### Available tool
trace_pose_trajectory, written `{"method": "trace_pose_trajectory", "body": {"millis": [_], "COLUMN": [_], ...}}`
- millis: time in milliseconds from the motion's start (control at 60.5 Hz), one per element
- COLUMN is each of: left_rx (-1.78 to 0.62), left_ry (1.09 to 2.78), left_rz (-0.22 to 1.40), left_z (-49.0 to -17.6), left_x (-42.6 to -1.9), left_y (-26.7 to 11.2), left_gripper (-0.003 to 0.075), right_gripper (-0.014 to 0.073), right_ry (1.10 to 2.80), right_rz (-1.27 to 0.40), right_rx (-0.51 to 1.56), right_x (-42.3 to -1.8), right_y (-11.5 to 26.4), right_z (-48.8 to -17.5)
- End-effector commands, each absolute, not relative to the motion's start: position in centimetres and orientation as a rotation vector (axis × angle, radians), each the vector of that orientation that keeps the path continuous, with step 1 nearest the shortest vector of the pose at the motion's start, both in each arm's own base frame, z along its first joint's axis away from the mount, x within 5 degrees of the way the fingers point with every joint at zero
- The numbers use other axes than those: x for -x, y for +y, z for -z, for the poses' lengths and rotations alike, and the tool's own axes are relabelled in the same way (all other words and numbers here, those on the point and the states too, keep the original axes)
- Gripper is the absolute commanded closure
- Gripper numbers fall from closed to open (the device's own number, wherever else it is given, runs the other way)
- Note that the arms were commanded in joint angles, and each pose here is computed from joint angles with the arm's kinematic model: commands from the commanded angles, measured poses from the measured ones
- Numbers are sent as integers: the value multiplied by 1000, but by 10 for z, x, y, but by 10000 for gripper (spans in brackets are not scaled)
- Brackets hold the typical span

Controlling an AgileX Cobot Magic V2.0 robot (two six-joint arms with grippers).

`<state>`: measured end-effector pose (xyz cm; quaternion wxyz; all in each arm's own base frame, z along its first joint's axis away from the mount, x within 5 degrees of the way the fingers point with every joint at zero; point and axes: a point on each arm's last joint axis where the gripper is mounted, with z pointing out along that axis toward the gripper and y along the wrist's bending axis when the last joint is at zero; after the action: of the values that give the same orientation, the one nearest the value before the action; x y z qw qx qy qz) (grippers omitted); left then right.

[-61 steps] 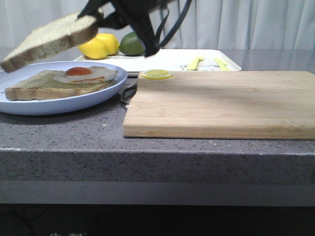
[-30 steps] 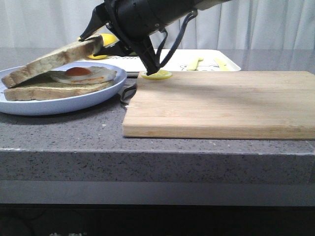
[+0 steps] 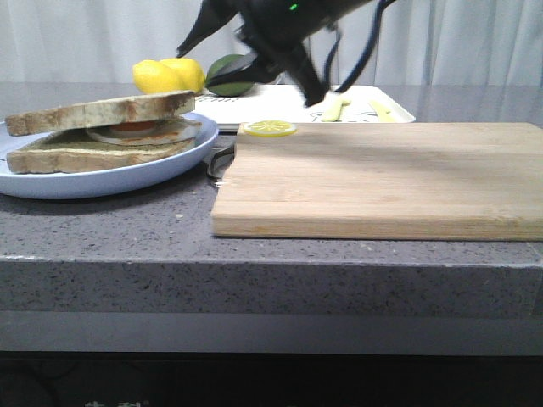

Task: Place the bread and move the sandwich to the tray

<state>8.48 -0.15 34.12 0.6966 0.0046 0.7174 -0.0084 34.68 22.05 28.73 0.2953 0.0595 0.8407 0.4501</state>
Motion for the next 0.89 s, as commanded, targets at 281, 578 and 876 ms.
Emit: {"method": "trace_pose_trajectory", "body": {"millis": [281, 578, 876], "left_rx": [-21, -21, -21], "left_ry": [1507, 1507, 1509], "left_rz": [28, 28, 28], "left_z": [-357, -357, -357], "left_x": [-85, -85, -85], "left_y": [-3, -3, -3], "left_gripper": [29, 29, 29], "right_gripper": [439, 645, 646], "right_ry": [2014, 2008, 1812], "right_rz": [-732, -397, -161], "right_rx": [365, 219, 51], "right_x": [-279, -236, -168], "right_y": [138, 41, 13], "right_z": [-394, -426, -385]}}
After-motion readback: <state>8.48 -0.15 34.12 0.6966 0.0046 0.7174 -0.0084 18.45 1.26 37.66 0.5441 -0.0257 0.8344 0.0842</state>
